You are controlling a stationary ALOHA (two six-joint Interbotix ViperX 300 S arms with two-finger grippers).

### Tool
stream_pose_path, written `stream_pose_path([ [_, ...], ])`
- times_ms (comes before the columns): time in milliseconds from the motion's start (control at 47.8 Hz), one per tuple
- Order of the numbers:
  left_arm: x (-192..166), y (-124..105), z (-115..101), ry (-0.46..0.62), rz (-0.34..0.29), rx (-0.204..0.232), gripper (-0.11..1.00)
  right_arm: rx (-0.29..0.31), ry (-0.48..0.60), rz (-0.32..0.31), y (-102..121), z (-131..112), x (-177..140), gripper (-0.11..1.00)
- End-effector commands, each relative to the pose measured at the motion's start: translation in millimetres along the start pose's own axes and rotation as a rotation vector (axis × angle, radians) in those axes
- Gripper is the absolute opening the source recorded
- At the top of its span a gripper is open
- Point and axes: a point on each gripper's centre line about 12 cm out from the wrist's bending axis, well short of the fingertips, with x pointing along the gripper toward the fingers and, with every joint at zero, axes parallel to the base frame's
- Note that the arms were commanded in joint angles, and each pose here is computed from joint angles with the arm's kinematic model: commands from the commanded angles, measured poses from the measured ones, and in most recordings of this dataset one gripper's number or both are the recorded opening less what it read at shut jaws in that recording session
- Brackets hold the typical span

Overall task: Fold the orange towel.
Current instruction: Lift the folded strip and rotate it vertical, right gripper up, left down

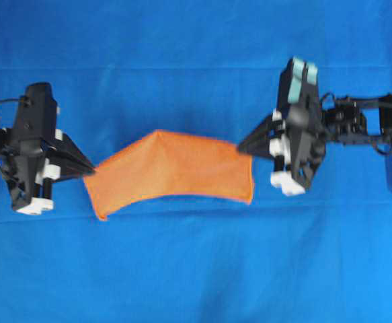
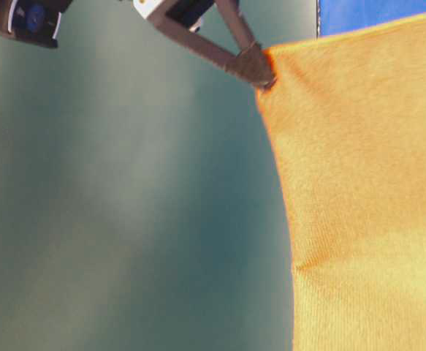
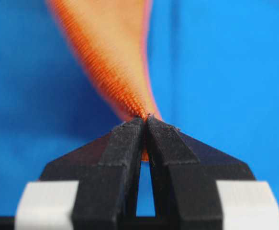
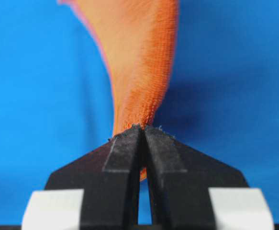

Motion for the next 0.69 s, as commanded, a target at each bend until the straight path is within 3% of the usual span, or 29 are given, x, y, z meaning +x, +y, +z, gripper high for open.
stream_pose_path([
  [0, 6.8, -13.8, 20.1, -0.079, -0.042, 0.029, 0.02, 0.023, -0.057, -0.045, -18.3, 17.2, -5.1, 0.02],
  [147, 28.3, -27.2, 34.9, -0.133, -0.075, 0.063, 0.02, 0.066, -0.097, -0.14, -55.9, 28.7, -10.2, 0.02],
  [356, 62.6, -41.4, 62.7, -0.185, -0.09, 0.149, 0.02, 0.094, -0.13, -0.256, -101.8, 43.4, -14.1, 0.02],
  [503, 82.0, -52.3, 84.6, -0.211, -0.095, 0.221, 0.02, 0.08, -0.132, -0.297, -119.3, 53.1, -7.8, 0.02],
  [670, 96.7, -64.4, 101.0, -0.232, -0.099, 0.331, 0.02, 0.048, -0.135, -0.314, -128.8, 68.3, 4.4, 0.02],
])
